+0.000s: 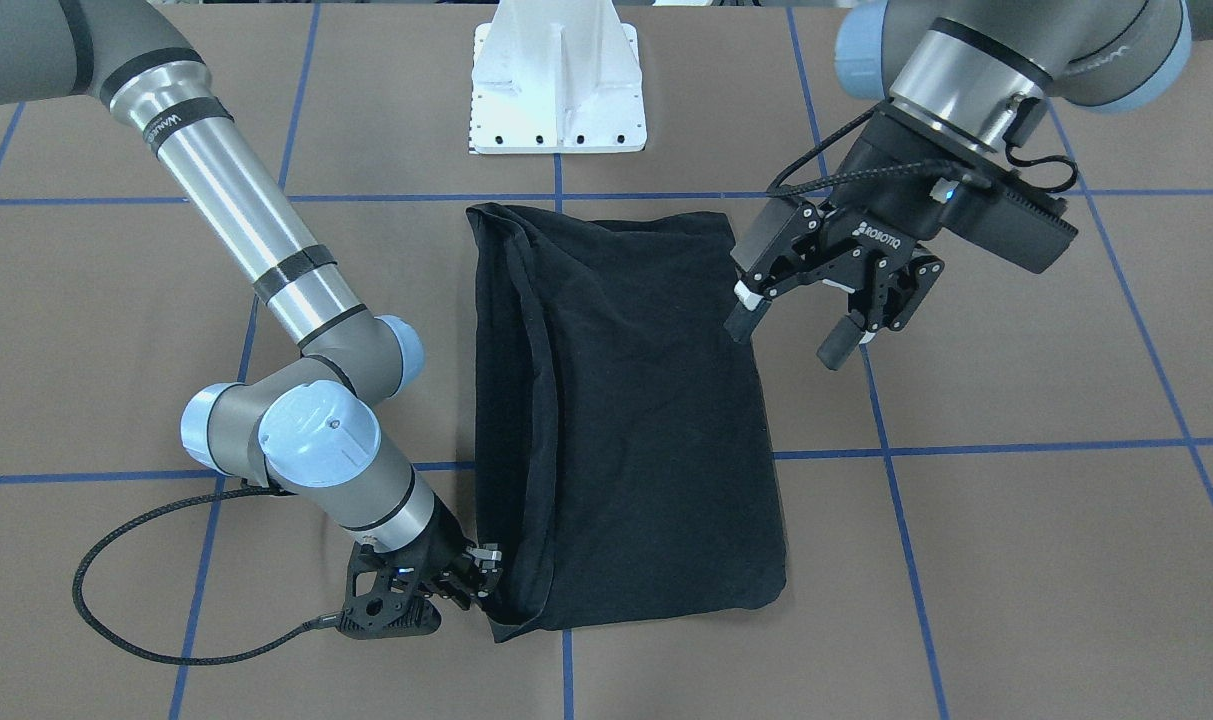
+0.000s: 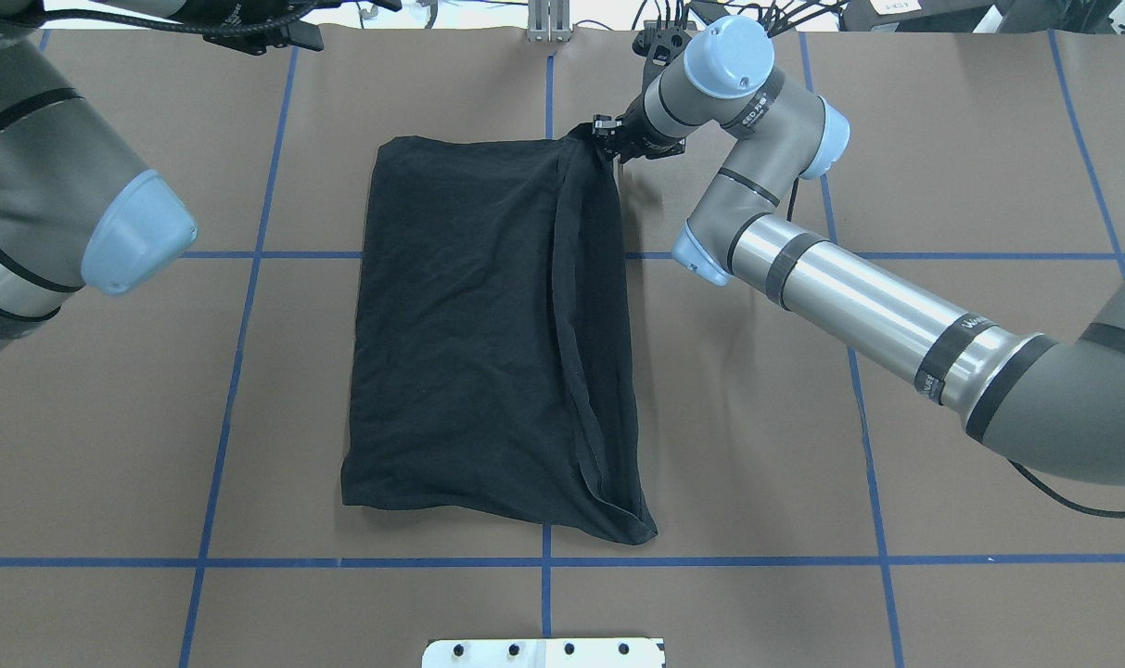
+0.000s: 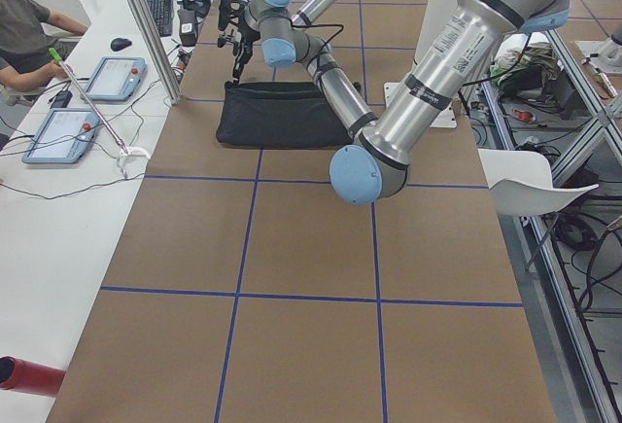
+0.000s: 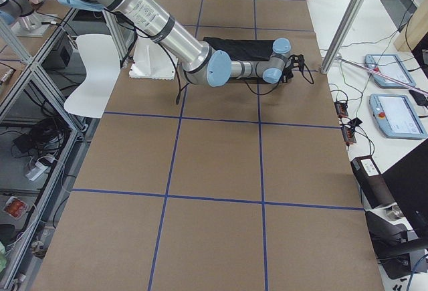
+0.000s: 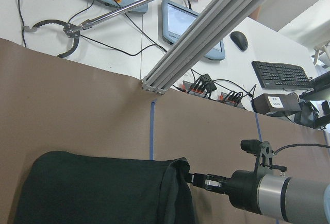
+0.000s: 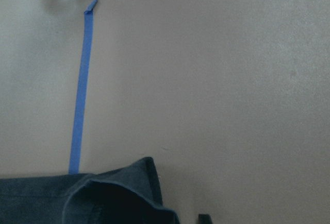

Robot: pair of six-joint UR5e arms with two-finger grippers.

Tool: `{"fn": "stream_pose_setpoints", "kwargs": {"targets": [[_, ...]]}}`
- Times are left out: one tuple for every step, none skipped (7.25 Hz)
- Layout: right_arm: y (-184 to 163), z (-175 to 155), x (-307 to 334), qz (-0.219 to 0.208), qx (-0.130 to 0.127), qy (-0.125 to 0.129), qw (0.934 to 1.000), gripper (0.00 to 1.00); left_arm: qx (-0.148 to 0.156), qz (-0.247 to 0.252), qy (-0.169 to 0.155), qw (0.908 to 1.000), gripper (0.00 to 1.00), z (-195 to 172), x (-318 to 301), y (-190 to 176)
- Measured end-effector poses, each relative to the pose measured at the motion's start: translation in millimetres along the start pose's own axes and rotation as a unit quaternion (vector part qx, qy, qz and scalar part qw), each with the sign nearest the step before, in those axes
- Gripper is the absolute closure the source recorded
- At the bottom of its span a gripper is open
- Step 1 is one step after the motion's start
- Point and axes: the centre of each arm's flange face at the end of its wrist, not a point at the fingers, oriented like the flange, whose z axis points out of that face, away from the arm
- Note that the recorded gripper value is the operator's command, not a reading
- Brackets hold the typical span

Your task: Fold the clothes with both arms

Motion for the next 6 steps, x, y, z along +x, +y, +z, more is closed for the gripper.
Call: {"fn": "stream_pose_setpoints", "kwargs": {"targets": [[-1,-1,-2,-0.001,0.001,-0.001,1.0,0.64,0.0,0.0,0.0,1.0,0.0,-2,0,-1],[-1,-1,-3,-0.001,0.001,-0.001,1.0,0.64,0.0,0.0,0.001,1.0,0.0,-4,0,-3],[-2,-2,-6,-0.001,0.002,-0.002,1.0,0.64,0.0,0.003,0.0,1.0,0.0,-6,1,-5],[-4,-2,-10,-0.002,0.003,-0.002,1.0,0.7,0.001,0.006,-0.003,1.0,0.0,-7,3,-7],[-5,-1,-13,-0.001,0.003,-0.001,1.0,0.81,0.001,0.007,-0.005,1.0,0.0,-9,6,-10],[-6,-1,-15,-0.001,0.003,0.0,1.0,1.0,0.0,0.007,-0.005,1.0,0.0,-12,7,-13]]}}
